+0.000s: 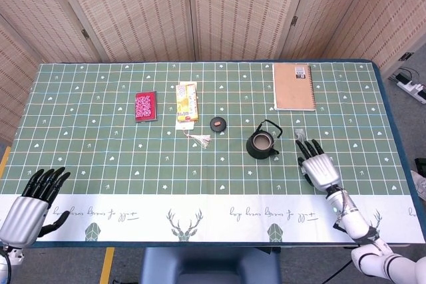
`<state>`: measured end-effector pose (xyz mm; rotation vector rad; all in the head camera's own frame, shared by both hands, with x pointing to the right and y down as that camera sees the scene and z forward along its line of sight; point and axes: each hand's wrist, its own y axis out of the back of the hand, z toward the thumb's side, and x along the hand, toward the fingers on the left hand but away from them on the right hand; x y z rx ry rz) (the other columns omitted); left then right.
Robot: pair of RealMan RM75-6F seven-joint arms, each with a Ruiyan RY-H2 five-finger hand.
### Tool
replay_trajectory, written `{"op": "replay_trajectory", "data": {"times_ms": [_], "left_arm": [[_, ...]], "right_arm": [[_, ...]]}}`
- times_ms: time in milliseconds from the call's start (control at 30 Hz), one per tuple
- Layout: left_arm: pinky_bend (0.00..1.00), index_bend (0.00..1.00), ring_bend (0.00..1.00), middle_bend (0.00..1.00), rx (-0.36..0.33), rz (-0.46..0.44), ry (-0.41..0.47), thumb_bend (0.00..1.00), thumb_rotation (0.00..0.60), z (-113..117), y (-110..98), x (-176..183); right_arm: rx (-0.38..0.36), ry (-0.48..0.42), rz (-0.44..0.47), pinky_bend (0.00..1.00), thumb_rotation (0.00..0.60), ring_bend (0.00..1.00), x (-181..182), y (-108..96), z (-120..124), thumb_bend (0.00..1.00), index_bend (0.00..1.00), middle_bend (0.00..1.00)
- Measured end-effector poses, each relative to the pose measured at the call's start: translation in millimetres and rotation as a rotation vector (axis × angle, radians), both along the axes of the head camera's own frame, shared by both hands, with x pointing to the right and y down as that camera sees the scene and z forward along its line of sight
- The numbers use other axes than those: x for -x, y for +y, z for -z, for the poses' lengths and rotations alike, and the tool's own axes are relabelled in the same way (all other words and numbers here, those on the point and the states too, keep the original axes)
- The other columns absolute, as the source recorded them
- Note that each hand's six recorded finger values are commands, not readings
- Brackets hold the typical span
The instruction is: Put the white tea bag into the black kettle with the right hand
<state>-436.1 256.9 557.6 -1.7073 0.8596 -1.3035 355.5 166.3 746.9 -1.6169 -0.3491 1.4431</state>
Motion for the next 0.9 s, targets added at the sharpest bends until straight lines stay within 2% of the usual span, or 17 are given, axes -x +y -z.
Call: {"op": "replay_trajectory", "data": {"times_ms": [633,900], "left_arm": [[0.04,0.00,0.03,0.00,0.002,0.000,-0.005,0.28,0.600,-1.1,0.2,0.0],[0.03,0.00,0.03,0.00,0.002,0.000,-0.006,0.28,0.600,-1.6,0.1,-0.1]], "right_arm": [[-0.003,0.013,-0.002,0.00,0.600,0.00,-1.9,-2.1,-2.2,0.40,0.44,0.00],[-0.003,0.024,-0.004,0.00,0.600,0.00,-4.6,-2.1,-4.9,0.40,0.48,0.00]]}}
